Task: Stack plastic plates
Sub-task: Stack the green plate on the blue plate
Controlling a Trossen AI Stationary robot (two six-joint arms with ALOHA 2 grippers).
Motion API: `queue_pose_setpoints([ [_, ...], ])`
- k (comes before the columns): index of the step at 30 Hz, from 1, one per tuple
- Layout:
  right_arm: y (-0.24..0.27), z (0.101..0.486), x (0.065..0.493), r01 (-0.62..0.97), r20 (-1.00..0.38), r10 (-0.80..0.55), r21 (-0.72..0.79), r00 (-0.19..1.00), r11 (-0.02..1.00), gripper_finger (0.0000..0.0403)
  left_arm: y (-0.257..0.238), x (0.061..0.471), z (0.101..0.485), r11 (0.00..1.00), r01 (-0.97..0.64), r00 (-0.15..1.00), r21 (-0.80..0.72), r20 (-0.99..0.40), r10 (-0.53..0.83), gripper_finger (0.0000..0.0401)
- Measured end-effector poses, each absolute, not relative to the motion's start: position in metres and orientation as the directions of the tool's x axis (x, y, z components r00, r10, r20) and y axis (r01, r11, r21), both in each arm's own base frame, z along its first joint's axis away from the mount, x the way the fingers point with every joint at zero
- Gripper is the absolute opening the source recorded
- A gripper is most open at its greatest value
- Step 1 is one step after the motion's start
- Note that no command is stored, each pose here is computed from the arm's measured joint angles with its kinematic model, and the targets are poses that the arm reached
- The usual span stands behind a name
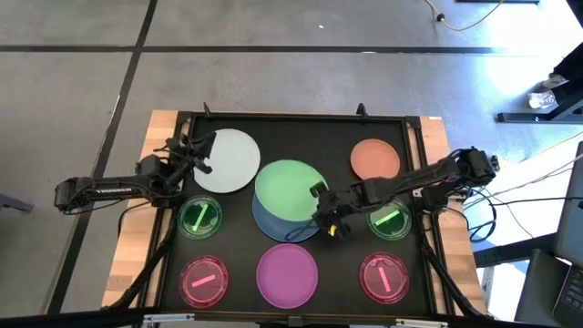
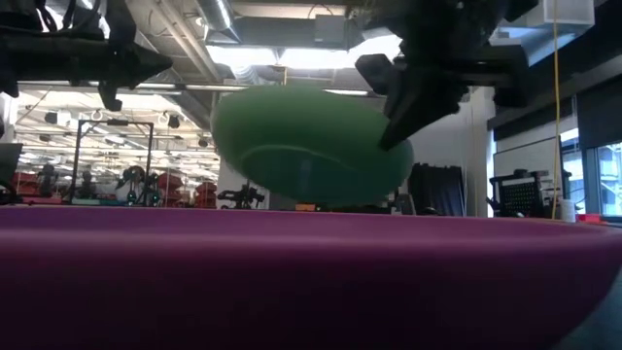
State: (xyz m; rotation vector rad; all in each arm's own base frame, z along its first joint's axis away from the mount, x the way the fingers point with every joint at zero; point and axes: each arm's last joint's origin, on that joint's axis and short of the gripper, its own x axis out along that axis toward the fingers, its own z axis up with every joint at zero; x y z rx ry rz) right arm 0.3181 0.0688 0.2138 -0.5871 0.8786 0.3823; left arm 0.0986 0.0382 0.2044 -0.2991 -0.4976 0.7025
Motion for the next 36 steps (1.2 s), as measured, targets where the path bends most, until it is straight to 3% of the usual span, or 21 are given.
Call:
queue_pose_setpoints([
  [19, 0.077, 0.17, 0.33, -0.565, -0.868, 0.1, -0.226, 0.486, 0.793, 0.0012, 0.038, 0.099, 0.204, 0.751, -0.534, 0.676, -0.389, 0.337, 0.655, 0.0002],
  [25, 0.076, 0.17, 0.331, -0.514, -0.867, 0.072, -0.223, 0.492, 0.829, 0.0044, 0.037, 0.1, 0.204, 0.762, -0.522, 0.688, -0.383, 0.34, 0.642, 0.0002],
  [36, 0.079, 0.186, 0.328, -0.514, -0.858, 0.063, -0.245, 0.51, 0.822, 0.0124, 0.032, 0.104, 0.205, 0.891, -0.386, 0.812, -0.24, 0.369, 0.452, 0.0002],
])
